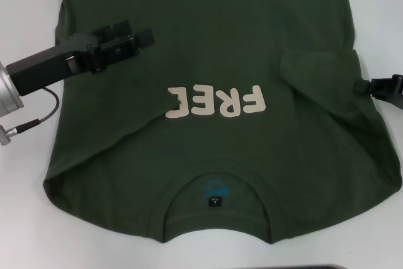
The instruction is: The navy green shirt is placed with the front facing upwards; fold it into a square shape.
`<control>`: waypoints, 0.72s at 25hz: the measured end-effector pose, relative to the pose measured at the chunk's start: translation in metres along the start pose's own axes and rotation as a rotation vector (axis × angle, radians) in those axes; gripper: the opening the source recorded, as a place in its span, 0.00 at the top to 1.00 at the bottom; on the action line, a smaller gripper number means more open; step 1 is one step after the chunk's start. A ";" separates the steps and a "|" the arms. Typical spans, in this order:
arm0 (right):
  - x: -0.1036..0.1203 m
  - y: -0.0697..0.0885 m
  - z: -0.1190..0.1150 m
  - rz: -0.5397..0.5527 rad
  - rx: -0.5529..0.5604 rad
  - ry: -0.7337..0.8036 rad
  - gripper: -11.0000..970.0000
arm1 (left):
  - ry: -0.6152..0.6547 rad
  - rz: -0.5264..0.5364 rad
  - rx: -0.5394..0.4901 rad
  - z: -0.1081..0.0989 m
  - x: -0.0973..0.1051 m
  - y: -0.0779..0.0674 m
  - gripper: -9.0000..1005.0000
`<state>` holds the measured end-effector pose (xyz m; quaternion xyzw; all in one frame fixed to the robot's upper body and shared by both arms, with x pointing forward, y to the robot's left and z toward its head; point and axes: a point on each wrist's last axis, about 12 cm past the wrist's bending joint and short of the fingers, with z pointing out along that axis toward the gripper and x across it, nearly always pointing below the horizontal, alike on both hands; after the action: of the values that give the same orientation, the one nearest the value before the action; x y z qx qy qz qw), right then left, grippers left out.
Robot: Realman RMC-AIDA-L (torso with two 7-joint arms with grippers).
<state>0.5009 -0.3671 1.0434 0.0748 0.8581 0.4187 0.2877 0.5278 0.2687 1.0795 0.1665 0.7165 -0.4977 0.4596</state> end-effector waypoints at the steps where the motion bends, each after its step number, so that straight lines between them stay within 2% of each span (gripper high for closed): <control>1: 0.001 0.000 -0.001 0.000 -0.001 0.000 0.80 | 0.000 0.000 -0.001 0.000 0.000 0.000 0.11; 9: 0.000 0.010 -0.012 -0.028 -0.081 0.004 0.99 | -0.001 -0.008 -0.002 0.001 0.001 0.000 0.11; 18: 0.003 0.019 -0.010 -0.049 -0.132 0.047 0.99 | -0.009 -0.014 0.009 0.003 0.001 -0.002 0.11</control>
<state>0.4912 -0.3602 1.0617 0.0247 0.8367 0.4690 0.2818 0.5278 0.2650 1.0795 0.1614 0.7131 -0.5048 0.4589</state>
